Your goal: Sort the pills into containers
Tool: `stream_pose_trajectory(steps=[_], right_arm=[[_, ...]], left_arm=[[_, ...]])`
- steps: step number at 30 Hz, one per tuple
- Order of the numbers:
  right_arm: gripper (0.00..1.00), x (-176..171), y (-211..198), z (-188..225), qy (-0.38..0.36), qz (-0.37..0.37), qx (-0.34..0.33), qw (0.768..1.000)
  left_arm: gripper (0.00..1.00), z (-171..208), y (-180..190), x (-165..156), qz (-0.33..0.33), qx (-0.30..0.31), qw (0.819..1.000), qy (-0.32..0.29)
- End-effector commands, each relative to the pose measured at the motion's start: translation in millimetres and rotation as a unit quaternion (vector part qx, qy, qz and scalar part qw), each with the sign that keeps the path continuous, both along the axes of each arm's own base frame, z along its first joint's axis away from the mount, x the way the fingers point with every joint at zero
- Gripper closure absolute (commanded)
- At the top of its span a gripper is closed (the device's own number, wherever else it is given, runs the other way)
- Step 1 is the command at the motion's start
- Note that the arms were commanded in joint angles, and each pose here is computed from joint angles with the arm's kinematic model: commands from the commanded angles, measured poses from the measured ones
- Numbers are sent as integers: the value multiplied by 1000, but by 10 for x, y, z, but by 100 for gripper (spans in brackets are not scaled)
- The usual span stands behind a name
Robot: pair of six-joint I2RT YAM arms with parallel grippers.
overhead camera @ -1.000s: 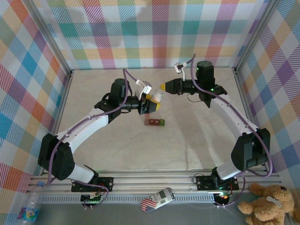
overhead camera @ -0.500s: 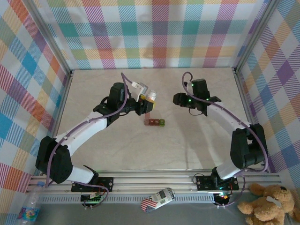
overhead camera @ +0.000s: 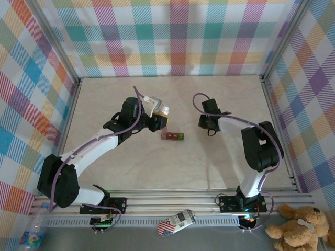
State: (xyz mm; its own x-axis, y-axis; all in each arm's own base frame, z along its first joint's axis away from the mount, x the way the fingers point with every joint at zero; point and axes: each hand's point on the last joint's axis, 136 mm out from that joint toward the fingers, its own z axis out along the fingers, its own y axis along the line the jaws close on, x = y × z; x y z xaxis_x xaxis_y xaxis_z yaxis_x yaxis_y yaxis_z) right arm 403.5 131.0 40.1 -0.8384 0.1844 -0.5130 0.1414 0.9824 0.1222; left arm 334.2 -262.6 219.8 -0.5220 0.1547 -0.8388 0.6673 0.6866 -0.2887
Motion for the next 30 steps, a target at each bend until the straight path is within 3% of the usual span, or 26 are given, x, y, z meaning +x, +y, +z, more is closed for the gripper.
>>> stream_pose_trajectory(steps=[1,10,22,30], right_arm=[[56,-42,-63,-145,14,-30,-18,999],[30,-142,66,-227,34,-7,4,999],[25,-314,630,756,-14,154,128,980],[25,-529,846,623,15,209,138,968]], left_arm=[[100,78,88,-10,17,-7,1000,-6],[100,59,122,-44,23,-7,1000,1],[100,-18,101,-147,3,-6,999,36],[100,-331,121,-228,-12,28,996,82]])
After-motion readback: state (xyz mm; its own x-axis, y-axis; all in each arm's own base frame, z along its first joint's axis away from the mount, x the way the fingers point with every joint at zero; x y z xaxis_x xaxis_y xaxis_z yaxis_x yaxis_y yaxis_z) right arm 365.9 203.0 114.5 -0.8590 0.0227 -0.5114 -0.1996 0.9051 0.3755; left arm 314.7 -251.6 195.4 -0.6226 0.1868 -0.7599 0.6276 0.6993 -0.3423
